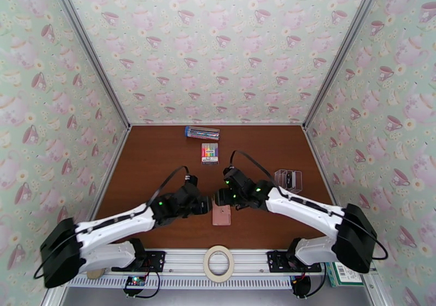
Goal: Put the credit cards into the card holder
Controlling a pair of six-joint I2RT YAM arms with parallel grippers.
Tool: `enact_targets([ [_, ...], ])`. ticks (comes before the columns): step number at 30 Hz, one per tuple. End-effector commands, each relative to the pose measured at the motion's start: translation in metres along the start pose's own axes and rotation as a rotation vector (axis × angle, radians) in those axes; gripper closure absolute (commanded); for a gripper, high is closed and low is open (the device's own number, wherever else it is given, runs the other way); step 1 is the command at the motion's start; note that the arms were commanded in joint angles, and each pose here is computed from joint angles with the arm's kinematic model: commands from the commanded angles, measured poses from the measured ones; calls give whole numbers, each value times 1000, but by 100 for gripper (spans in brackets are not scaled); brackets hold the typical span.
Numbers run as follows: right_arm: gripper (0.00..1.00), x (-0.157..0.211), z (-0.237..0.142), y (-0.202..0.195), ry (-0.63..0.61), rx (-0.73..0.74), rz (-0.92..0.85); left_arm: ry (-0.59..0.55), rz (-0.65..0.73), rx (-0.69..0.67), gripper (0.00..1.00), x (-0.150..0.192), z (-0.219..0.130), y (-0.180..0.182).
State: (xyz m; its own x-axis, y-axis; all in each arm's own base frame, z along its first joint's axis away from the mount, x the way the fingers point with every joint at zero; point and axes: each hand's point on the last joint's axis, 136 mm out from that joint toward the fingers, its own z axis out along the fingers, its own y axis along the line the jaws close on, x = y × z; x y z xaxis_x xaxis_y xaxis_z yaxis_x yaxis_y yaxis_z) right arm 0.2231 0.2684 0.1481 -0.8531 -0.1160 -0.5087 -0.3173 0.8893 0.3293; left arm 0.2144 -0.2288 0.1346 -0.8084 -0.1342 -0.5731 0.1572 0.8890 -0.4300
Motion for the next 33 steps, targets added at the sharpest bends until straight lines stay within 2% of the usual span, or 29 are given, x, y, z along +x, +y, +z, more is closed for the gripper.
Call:
enact_targets([
  [1, 27, -38, -39, -23, -177, 118, -62, -204, 60, -157, 19, -46, -41, 34],
  [5, 14, -72, -91, -71, -426, 285, -1, -435, 83, -303, 14, -86, -88, 69],
  [8, 2, -82, -125, -116, -583, 438, 55, -609, 66, -493, 8, -105, -120, 105],
  [10, 0, -82, -139, -144, -650, 518, 80, -698, 51, -613, 6, -112, -135, 127],
  [12, 0, -80, -141, -168, -690, 565, 98, -738, 77, -683, 2, -114, -135, 141],
  [18, 0, -62, -128, -233, -715, 676, 187, -757, 96, -815, 2, -112, -114, 183],
  [22, 0, -51, -115, -263, -719, 756, 184, -702, 174, -757, 5, -118, -93, 184],
  [27, 0, -41, -93, -293, -689, 846, 208, -692, 105, -790, 8, -130, -93, 213],
  [29, 0, -36, -81, -311, -685, 862, 265, -689, 104, -795, 0, -134, -89, 225],
  [30, 0, -37, -80, -314, -662, 883, 266, -684, 104, -816, 0, -131, -84, 233],
  [33, 0, -50, -84, -324, -720, 919, 258, -648, 114, -900, 0, -123, -65, 256],
])
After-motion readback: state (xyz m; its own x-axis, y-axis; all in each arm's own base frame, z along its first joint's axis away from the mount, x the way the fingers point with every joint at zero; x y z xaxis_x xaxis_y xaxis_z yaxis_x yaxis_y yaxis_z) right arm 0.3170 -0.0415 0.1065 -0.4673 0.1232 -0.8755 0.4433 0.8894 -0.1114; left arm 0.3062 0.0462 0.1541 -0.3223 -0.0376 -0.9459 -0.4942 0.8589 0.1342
